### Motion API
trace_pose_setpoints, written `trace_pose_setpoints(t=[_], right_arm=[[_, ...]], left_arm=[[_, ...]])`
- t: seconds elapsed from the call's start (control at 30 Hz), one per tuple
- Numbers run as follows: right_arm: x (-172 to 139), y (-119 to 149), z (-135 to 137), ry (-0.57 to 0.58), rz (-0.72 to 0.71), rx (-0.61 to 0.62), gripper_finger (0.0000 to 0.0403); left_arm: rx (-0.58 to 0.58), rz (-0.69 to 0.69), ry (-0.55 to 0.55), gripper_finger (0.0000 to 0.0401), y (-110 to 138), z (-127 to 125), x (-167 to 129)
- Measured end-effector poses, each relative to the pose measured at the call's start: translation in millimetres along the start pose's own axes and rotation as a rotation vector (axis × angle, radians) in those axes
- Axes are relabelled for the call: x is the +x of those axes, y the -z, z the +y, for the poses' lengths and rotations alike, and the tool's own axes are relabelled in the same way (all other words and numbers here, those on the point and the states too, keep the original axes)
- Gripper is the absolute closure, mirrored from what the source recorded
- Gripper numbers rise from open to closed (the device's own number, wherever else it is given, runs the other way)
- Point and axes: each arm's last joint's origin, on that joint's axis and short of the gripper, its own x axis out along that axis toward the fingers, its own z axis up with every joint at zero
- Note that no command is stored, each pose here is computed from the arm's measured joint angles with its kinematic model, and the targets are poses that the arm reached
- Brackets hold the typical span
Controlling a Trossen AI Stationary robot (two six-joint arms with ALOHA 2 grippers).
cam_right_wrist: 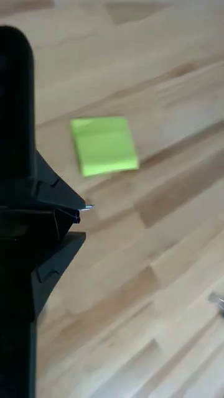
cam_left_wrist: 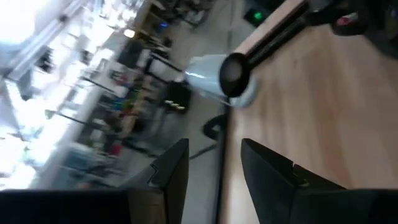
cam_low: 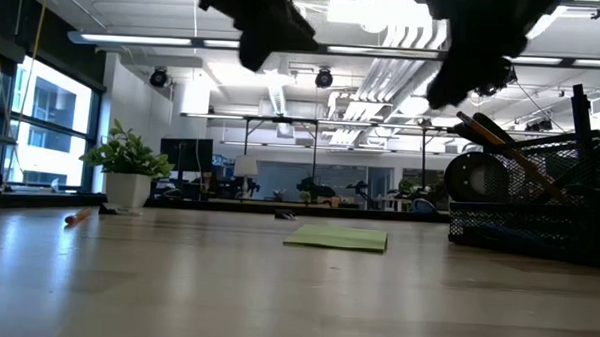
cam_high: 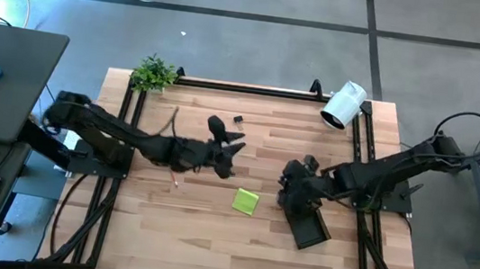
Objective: Pick and place office supplies into organizer
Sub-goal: Put the black binder clip into the black desk organizer
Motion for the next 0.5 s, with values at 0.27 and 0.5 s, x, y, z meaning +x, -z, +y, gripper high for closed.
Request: trace_pose_setpoints(t=[0.27, 0.5], right_arm=[[-7.9, 17.1, 10.8, -0.049, 0.096, 0.051, 0.0367], [-11.4, 29.3, 4.0, 0.060, 0.169, 0.113, 0.0341]], left_arm=[[-0.238, -0.035, 0.272, 0.0265, 34.2, 38.2, -0.2], [-0.285, -0.092, 0.577, 0.0265, 58.6, 46.9, 3.7]])
